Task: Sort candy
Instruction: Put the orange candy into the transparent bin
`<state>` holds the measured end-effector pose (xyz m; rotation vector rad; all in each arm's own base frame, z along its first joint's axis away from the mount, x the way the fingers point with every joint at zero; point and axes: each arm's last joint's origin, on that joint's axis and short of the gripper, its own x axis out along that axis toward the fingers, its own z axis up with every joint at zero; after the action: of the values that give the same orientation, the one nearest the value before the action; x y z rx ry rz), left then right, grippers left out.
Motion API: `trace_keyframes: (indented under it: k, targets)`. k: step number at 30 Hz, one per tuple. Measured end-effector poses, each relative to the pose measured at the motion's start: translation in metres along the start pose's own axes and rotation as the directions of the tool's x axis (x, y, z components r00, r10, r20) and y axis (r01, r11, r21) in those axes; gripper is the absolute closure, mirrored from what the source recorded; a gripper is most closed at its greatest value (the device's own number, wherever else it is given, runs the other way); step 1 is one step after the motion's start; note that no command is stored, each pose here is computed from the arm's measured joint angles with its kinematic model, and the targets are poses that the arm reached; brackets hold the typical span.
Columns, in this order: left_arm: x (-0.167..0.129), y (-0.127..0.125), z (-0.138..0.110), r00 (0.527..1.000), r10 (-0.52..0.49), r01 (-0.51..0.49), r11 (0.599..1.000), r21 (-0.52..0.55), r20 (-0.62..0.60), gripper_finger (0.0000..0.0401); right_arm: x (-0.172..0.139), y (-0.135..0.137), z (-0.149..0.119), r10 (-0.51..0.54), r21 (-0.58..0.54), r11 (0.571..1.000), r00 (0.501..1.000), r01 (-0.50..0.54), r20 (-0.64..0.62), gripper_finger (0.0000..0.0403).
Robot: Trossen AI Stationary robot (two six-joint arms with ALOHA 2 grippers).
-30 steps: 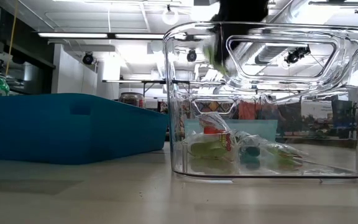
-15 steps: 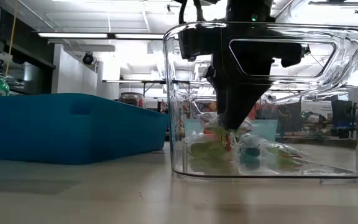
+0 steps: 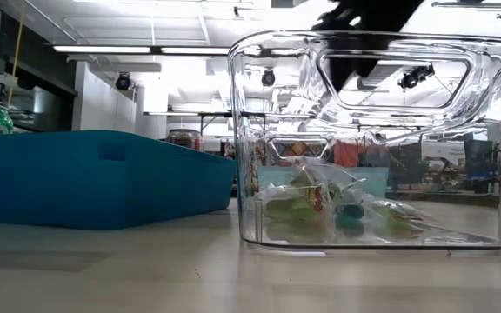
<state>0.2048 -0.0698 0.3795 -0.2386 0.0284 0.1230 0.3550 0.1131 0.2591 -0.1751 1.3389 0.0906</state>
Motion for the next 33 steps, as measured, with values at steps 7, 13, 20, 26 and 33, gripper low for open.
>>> trace_keyframes:
  k: [7,13,20,26,33]
  targets:
    - [0.000,0.000,0.000,1.000,0.000,0.000,1.000,-0.001,0.001,0.0223,-0.044,0.017,-0.062,0.019,0.179,0.983,0.999,-0.025,0.034,0.0157]
    - [0.000,0.000,0.000,1.000,0.000,0.000,1.000,-0.001,0.001,0.0223,-0.038,0.043,-0.140,0.100,0.415,0.908,0.992,-0.060,-0.075,0.0157]
    - [0.000,0.000,0.000,1.000,0.001,-0.001,1.000,-0.001,0.002,0.0223,0.010,0.067,-0.200,0.212,0.491,0.871,0.899,0.004,-0.383,0.0157]
    - [0.000,0.000,0.000,1.000,0.000,0.000,1.000,-0.003,0.002,0.0223,0.047,0.069,-0.219,0.200,0.472,0.880,0.855,0.058,-0.478,0.0157]
    - [0.000,0.000,0.000,1.000,0.001,-0.001,1.000,-0.027,0.002,0.0223,0.068,0.068,-0.227,0.167,0.458,0.882,0.837,0.109,-0.521,0.0158]
